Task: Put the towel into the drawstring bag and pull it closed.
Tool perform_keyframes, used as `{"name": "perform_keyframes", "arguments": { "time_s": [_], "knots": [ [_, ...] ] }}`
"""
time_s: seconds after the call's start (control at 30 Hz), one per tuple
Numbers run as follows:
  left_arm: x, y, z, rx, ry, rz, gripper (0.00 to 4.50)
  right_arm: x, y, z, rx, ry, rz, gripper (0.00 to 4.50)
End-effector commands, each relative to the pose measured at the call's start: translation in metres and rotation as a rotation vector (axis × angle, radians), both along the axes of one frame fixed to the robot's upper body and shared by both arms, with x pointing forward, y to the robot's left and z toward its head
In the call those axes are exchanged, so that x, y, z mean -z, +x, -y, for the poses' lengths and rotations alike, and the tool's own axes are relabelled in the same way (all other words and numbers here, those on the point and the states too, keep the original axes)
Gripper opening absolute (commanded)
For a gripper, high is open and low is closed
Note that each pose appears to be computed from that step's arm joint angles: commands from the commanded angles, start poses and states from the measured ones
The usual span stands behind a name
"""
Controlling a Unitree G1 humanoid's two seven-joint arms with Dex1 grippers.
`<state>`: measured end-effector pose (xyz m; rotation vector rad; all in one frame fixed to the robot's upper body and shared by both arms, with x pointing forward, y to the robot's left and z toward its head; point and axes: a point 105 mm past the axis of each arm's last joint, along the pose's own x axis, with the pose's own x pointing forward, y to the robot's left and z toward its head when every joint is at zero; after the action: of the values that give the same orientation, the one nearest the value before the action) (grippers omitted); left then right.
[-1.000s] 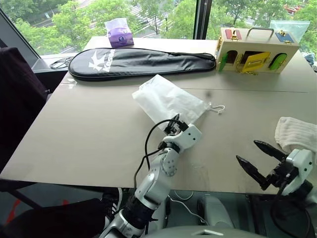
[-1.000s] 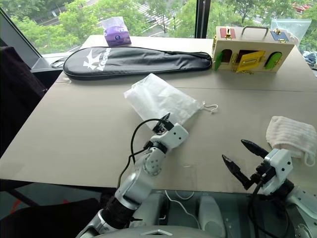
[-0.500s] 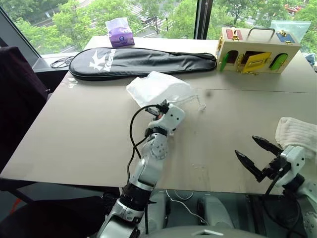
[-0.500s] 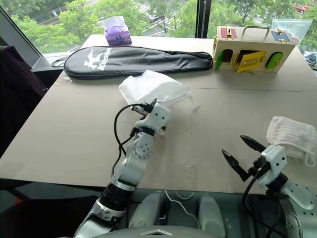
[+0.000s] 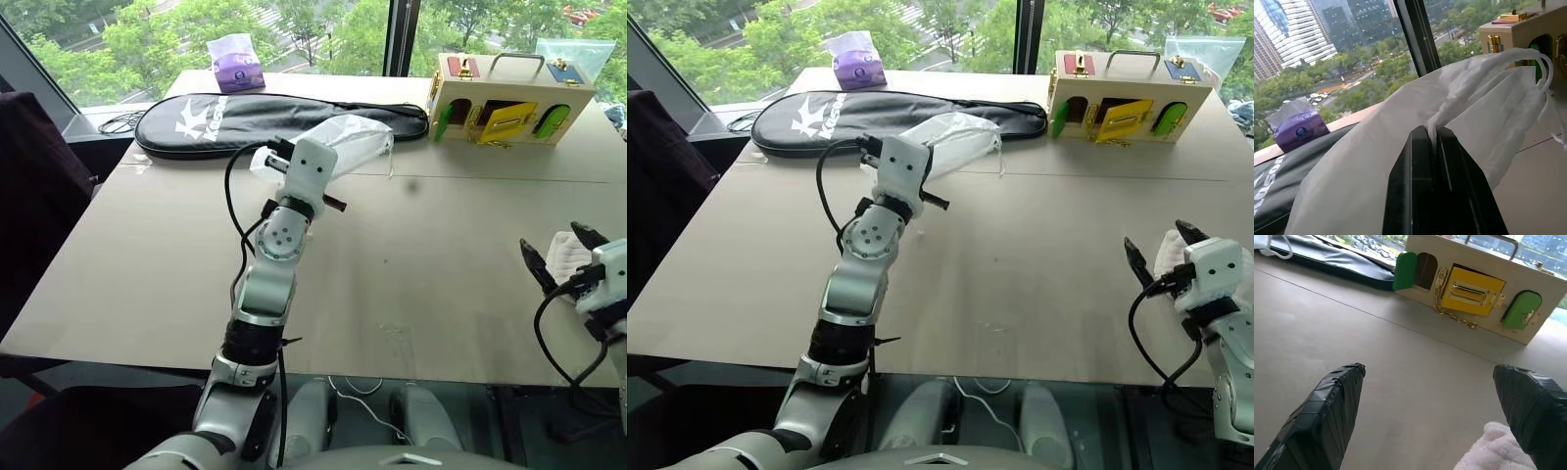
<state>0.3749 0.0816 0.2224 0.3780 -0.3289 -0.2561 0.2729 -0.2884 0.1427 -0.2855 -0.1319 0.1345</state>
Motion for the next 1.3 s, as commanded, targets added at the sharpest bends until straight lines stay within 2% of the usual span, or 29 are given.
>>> {"name": "perform_keyframes", "arguments": {
  "time_s": [0.03,0.13,0.23,0.47,0.7,0.83,1.0,1.03,1.07,1.2,1.23,1.3],
  "knots": [
    [-0.038,-0.016,0.014,0.081,-0.019,0.124,0.04,-0.023,-0.003,0.035,0.187,0.002,0.048,4.5],
    [-0.047,-0.021,0.022,0.104,-0.016,0.145,0.04,-0.014,-0.008,0.065,0.326,0.018,-0.068,4.5],
    [-0.054,-0.022,0.023,0.078,-0.037,0.147,0.04,-0.005,-0.014,0.078,0.399,0.103,-0.161,4.5],
    [-0.049,-0.017,0.02,0.044,-0.06,0.105,0.04,0.028,-0.018,0.067,0.392,0.351,-0.406,4.5],
    [-0.044,-0.017,0.019,0.04,-0.052,0.092,0.04,0.049,-0.01,0.061,0.419,0.608,-0.514,4.5],
    [-0.044,-0.018,0.021,0.05,-0.053,0.09,0.04,0.069,-0.013,0.055,0.417,0.563,-0.624,4.5],
    [-0.042,-0.016,0.022,0.056,-0.054,0.081,0.04,0.09,-0.02,0.054,0.436,0.408,-0.754,4.5],
    [-0.042,-0.015,0.022,0.055,-0.052,0.081,0.0,0.092,-0.02,0.055,0.44,0.391,-0.762,3.98],
    [-0.041,-0.015,0.022,0.053,-0.052,0.079,0.0,0.093,-0.02,0.056,0.443,0.379,-0.768,3.74],
    [-0.04,-0.015,0.02,0.046,-0.054,0.07,0.0,0.098,-0.024,0.059,0.448,0.347,-0.787,2.04],
    [-0.041,-0.014,0.02,0.045,-0.055,0.069,0.0,0.099,-0.024,0.06,0.448,0.341,-0.791,1.49],
    [-0.041,-0.015,0.02,0.047,-0.057,0.068,0.0,0.1,-0.025,0.06,0.447,0.338,-0.792,0.78]
  ]
}}
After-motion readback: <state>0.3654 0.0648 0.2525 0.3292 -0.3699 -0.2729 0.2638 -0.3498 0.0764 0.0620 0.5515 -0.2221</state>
